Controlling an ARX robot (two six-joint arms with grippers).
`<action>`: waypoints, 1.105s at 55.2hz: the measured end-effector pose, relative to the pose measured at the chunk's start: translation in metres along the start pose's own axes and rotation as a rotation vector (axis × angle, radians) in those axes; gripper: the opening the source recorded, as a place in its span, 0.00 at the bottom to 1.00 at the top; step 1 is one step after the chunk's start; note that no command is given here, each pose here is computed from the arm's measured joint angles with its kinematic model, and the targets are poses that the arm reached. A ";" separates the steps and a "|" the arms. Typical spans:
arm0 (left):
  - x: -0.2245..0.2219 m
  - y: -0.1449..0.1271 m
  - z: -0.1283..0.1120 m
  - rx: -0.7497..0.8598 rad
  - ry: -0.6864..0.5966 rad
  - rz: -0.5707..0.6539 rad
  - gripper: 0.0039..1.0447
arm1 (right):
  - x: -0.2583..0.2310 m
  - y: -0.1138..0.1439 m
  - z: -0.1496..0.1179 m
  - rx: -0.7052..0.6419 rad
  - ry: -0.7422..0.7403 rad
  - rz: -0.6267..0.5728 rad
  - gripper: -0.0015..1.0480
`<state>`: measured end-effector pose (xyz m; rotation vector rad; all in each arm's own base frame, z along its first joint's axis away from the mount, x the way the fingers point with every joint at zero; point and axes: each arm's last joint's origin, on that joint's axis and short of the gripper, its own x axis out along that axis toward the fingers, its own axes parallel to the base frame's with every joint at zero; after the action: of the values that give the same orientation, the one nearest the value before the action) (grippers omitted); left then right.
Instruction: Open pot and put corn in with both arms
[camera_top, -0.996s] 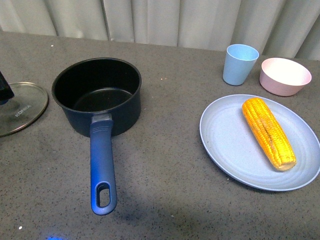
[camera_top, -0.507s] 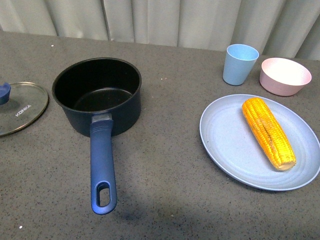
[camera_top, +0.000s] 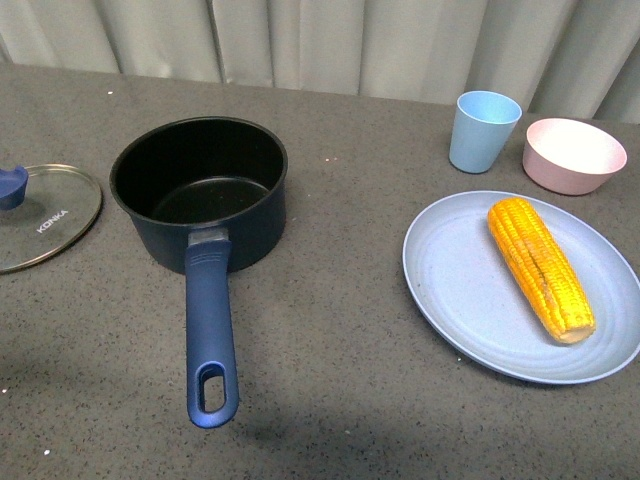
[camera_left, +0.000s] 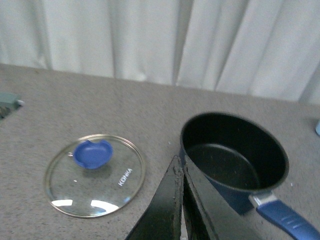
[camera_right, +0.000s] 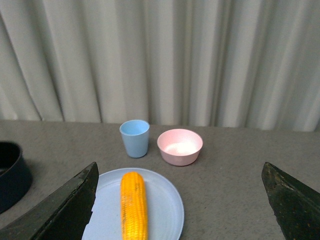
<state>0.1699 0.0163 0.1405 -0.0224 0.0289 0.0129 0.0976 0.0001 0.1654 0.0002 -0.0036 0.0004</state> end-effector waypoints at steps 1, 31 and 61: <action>-0.001 0.000 0.001 0.001 -0.006 0.004 0.04 | 0.000 0.000 0.000 0.000 0.001 -0.002 0.91; -0.035 -0.016 0.027 0.014 -0.037 -0.013 0.04 | 0.000 0.000 0.000 0.000 0.001 0.001 0.91; -0.054 -0.016 0.030 0.014 -0.050 -0.012 0.04 | 0.000 0.000 0.000 0.000 0.001 0.002 0.91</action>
<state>0.1172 0.0001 0.1727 -0.0078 -0.0208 0.0011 0.0976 0.0001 0.1653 0.0002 -0.0025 0.0023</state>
